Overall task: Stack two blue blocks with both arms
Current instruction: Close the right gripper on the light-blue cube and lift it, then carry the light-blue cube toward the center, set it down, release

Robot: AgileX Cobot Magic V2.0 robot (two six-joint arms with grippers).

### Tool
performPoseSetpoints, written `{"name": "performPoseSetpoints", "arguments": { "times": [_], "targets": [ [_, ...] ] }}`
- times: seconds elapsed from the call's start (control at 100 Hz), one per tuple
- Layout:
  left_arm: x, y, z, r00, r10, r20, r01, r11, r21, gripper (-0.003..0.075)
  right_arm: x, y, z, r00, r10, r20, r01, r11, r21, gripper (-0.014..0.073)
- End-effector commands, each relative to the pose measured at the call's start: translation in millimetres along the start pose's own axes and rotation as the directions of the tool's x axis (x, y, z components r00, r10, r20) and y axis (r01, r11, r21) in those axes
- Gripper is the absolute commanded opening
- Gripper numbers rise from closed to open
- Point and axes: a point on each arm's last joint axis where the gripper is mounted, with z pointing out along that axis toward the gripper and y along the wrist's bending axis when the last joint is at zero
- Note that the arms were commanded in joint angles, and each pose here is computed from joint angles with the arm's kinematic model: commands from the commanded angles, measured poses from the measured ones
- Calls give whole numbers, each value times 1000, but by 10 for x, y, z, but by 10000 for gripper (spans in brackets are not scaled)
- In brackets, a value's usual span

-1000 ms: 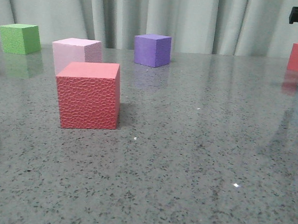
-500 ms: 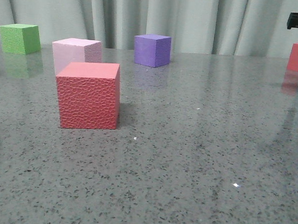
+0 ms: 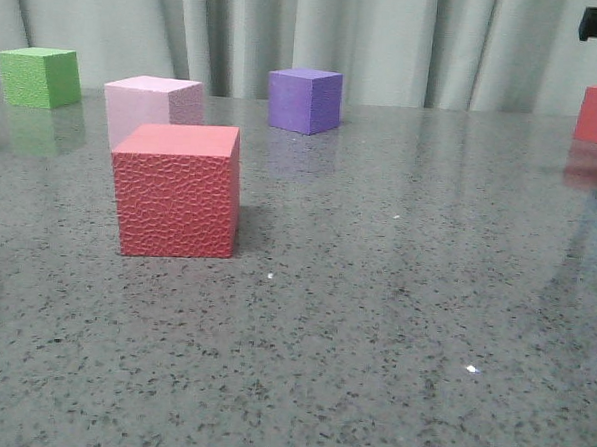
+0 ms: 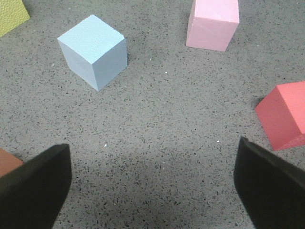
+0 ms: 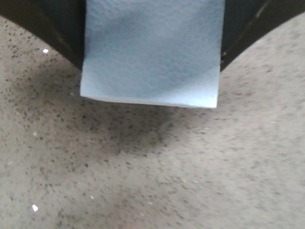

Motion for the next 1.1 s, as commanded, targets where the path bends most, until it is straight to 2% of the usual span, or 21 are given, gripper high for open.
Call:
{"name": "performPoseSetpoints", "arguments": {
  "times": [0.0, 0.25, 0.48, 0.88, 1.09],
  "targets": [
    [-138, -10, -69, 995, -8, 96, 8, 1000, 7, 658, -107, 107, -421, 993, -27, 114, 36, 997, -69, 340],
    [-135, -10, -69, 996, -8, 92, 7, 1000, 8, 659, -40, 666, -778, 974, -157, 162, 189, 959, -209, 340],
    [-135, -10, -69, 996, -8, 92, 7, 1000, 8, 658, 53, 1127, -923, 949, -236, 210, 290, 914, -283, 340],
    [-131, -11, -68, 996, -8, 88, 7, 1000, 8, 658, 202, 1815, -625, 926, -354, 135, 378, 868, -321, 340],
    [-131, -11, -68, 996, -8, 88, 7, 1000, 8, 658, 279, 1965, -472, 944, -322, 70, 327, 888, -323, 340]
  ]
}}
